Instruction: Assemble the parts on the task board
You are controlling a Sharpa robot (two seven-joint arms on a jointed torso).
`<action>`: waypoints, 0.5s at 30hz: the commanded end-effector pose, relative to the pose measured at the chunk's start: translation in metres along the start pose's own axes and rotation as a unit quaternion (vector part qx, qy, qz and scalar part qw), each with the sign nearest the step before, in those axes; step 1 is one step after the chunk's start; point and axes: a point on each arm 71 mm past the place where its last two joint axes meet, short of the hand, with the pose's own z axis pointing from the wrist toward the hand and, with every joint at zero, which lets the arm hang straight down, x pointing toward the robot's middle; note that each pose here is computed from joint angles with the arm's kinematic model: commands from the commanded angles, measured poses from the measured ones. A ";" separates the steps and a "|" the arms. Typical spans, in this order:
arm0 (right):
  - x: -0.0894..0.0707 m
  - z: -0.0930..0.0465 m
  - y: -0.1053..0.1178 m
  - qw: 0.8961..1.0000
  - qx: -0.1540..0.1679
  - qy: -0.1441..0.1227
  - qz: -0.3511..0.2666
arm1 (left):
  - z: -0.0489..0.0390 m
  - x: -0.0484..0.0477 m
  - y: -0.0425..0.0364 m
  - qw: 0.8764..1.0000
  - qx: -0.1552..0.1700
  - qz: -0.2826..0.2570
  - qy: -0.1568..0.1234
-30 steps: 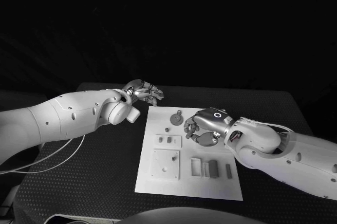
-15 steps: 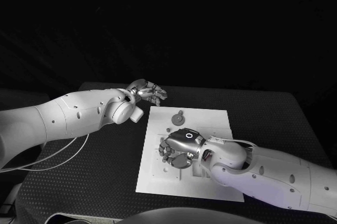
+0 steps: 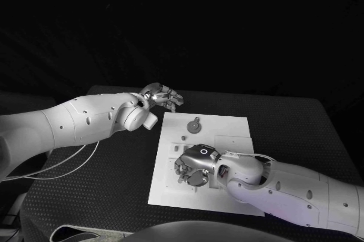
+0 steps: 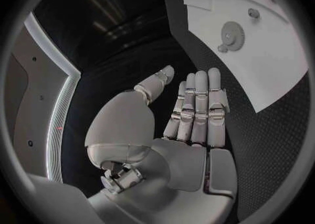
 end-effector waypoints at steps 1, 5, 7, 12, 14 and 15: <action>0.005 0.001 0.002 1.000 -0.010 0.020 -0.003 | 0.0005 0.0025 -0.0027 1.000 0.007 -0.005 0.008; 0.007 0.002 0.003 1.000 -0.012 0.023 -0.003 | 0.0006 0.0029 -0.0028 1.000 0.007 -0.005 0.009; 0.008 0.002 0.004 1.000 -0.014 0.023 -0.002 | 0.0006 0.0028 -0.0027 1.000 0.007 -0.005 0.009; 0.008 0.002 0.004 1.000 -0.014 0.020 -0.001 | 0.0005 0.0022 -0.0025 1.000 0.007 -0.005 0.008; 0.008 0.002 0.005 1.000 -0.014 0.020 -0.001 | 0.0004 0.0024 -0.0026 1.000 0.007 -0.005 0.008; 0.008 0.002 0.005 1.000 -0.014 0.020 -0.001 | 0.0003 0.0025 -0.0026 1.000 0.007 -0.005 0.009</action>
